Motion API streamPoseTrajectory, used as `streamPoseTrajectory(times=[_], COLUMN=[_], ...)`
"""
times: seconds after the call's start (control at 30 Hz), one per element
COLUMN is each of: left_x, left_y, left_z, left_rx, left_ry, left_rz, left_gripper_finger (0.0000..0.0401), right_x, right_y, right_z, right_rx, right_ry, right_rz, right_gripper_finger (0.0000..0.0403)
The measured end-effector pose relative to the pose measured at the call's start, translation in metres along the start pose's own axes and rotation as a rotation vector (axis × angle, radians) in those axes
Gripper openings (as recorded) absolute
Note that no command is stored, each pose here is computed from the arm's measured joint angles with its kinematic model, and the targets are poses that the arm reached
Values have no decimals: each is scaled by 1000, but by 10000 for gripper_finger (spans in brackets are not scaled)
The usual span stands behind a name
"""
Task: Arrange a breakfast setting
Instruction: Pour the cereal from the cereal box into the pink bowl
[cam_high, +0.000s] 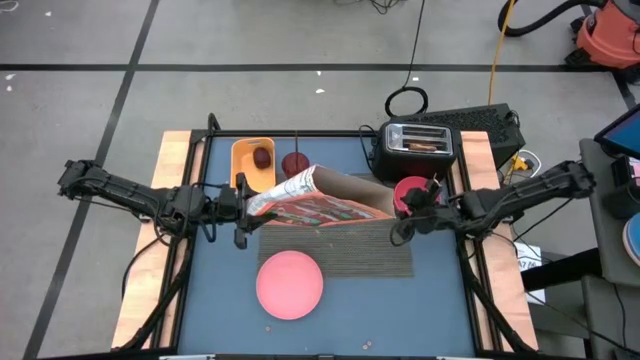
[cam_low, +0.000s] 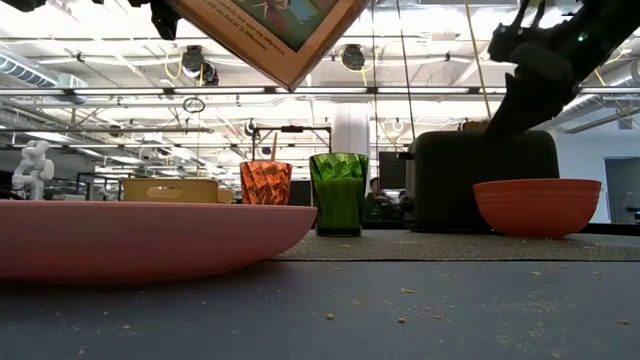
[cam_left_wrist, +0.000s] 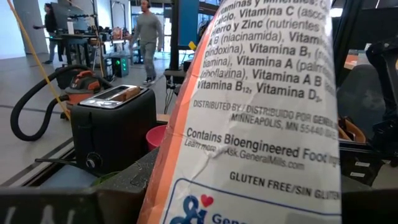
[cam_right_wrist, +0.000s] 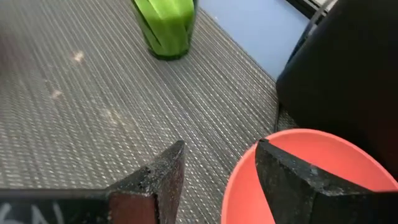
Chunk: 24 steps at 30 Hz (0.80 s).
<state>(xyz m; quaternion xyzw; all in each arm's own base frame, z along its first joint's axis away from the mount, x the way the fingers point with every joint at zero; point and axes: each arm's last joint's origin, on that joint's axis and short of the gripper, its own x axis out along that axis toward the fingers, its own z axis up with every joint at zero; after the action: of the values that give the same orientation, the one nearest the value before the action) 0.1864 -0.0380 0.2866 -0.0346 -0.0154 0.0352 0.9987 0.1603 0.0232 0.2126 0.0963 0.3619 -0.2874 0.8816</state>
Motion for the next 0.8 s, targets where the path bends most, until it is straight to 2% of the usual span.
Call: streamPoseTrajectory(times=[0.43, 0.8], left_x=[0, 0], left_y=[0, 0], left_z=[-2, -2], left_rx=[5, 2], left_ry=[17, 22], left_rz=[0, 1], left_gripper_finger=[210, 210], right_x=[24, 40], right_y=[3, 2], right_z=[-9, -13], right_rx=[-57, -79], right_ry=[178, 255], right_rz=[-77, -150], right_gripper_finger=[185, 180])
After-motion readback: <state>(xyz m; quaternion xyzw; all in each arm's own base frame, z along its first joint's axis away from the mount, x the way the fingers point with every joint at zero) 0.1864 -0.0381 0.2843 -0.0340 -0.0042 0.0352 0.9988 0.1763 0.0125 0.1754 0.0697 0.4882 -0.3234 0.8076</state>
